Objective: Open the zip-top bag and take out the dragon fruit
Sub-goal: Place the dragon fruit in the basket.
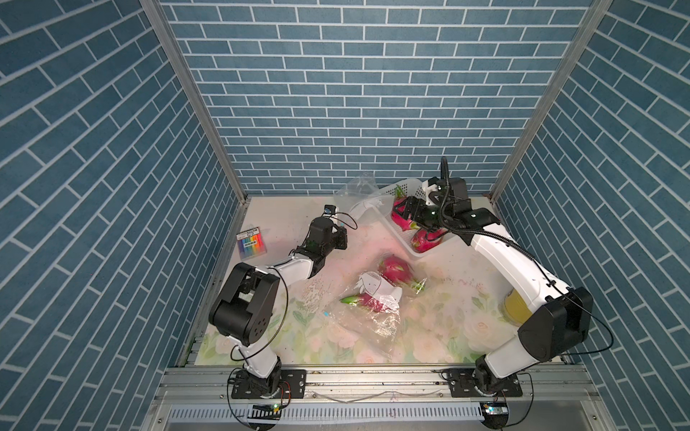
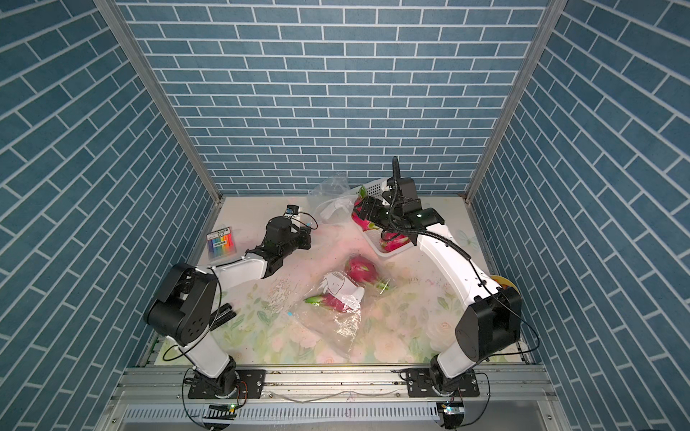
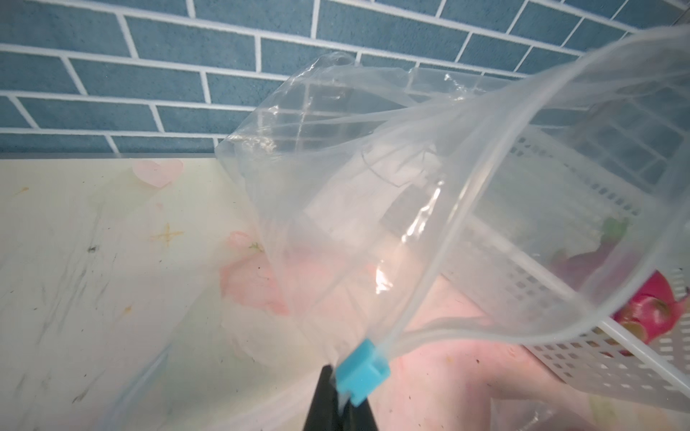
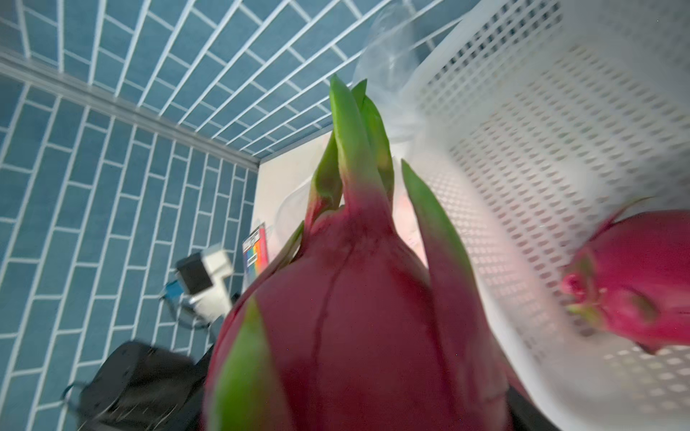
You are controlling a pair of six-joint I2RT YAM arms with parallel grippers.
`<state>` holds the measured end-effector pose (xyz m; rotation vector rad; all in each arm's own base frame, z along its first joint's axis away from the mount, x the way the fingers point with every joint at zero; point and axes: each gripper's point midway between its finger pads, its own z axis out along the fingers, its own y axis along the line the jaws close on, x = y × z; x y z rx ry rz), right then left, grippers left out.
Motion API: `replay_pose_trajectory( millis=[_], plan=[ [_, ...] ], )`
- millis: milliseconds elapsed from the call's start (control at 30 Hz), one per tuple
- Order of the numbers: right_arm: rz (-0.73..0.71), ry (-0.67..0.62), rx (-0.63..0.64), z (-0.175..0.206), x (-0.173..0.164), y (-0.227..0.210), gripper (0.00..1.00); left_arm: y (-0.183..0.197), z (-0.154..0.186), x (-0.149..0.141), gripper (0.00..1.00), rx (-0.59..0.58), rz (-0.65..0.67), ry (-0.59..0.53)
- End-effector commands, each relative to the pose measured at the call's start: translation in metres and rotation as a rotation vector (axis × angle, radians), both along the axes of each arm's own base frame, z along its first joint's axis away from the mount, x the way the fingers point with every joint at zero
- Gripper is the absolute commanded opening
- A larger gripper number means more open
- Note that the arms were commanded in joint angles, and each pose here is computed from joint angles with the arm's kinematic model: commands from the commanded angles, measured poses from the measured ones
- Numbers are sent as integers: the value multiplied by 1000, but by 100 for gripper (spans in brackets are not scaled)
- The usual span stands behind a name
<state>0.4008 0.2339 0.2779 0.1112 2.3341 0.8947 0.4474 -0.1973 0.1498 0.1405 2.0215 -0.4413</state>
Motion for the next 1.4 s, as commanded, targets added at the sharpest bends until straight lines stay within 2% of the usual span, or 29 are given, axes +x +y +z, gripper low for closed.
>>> replay_pose_trajectory(
  millis=[0,200,333,567,767,967,1067,1133,1367],
  plan=[
    [-71,-22,-116,-10,26,-24,77,8,2,-20,0,-76,6,26],
    [-146,-13,-298,-53,72,-43,78,22,1,-39,0,-211,16,48],
    [-186,-2,-407,-84,96,-53,80,32,2,-42,0,-234,34,49],
    [-208,76,-437,-132,115,-51,80,48,7,-45,0,-228,84,23],
    [-196,151,-418,-167,117,-44,81,63,6,-45,0,-231,134,21],
    [-194,200,-410,-185,113,-42,85,77,2,-44,0,-244,175,24],
    [-190,210,-403,-187,112,-40,90,82,0,-44,0,-244,188,28],
    [-191,207,-398,-186,113,-40,99,84,-1,-45,0,-244,194,26],
    [-205,167,-393,-161,111,-44,99,91,-4,-40,0,-239,218,23]
  ],
)
